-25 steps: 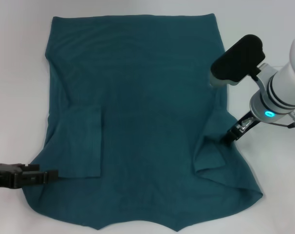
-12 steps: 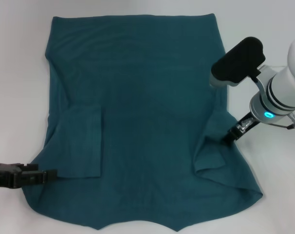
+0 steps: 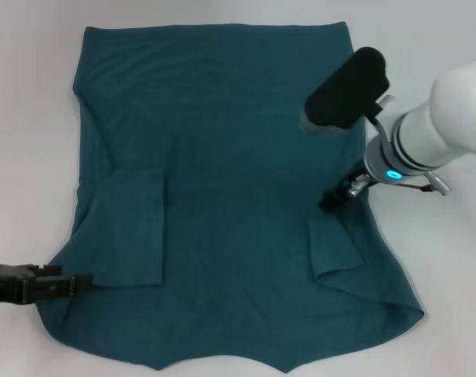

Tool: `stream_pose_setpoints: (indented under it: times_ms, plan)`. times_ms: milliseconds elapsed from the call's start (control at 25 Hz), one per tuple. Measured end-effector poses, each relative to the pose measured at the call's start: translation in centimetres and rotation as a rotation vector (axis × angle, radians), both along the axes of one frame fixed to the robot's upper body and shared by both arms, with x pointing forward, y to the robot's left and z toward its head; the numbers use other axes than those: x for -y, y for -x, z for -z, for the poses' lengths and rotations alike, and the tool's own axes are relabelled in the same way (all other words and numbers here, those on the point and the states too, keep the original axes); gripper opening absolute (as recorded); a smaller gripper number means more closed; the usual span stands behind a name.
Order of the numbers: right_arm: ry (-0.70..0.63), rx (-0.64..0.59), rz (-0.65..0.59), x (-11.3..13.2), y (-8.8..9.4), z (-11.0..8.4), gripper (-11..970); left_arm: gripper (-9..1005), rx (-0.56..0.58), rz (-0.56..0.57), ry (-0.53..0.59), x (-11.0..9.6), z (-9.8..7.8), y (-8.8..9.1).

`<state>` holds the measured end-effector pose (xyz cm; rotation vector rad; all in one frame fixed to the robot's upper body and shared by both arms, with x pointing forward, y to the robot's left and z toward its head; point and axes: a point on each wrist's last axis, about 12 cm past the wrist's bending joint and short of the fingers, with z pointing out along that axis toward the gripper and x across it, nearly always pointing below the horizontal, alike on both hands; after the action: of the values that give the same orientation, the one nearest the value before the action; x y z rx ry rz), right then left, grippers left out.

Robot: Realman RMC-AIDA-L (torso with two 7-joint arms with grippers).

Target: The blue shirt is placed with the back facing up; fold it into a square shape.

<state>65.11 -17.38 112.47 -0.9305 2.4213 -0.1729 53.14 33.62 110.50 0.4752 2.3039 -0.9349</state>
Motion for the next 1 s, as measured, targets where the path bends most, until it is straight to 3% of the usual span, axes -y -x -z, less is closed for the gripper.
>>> stream_pose_setpoints:
  times_ms: [520,840,1000]
  plan:
    - [-0.070,0.099,-0.047,-2.6,-1.5,-0.6,912,845,-0.002,-0.002,0.001,-0.1,0.0,0.0]
    - [-0.027,0.013,-0.005,-1.3,-1.2,-2.3,912,844,-0.004,-0.004,0.000,-0.2,0.0,0.1]
    - [-0.007,-0.046,0.034,-0.3,-0.6,-2.3,912,844,0.000,-0.007,-0.003,-0.2,0.1,0.1]
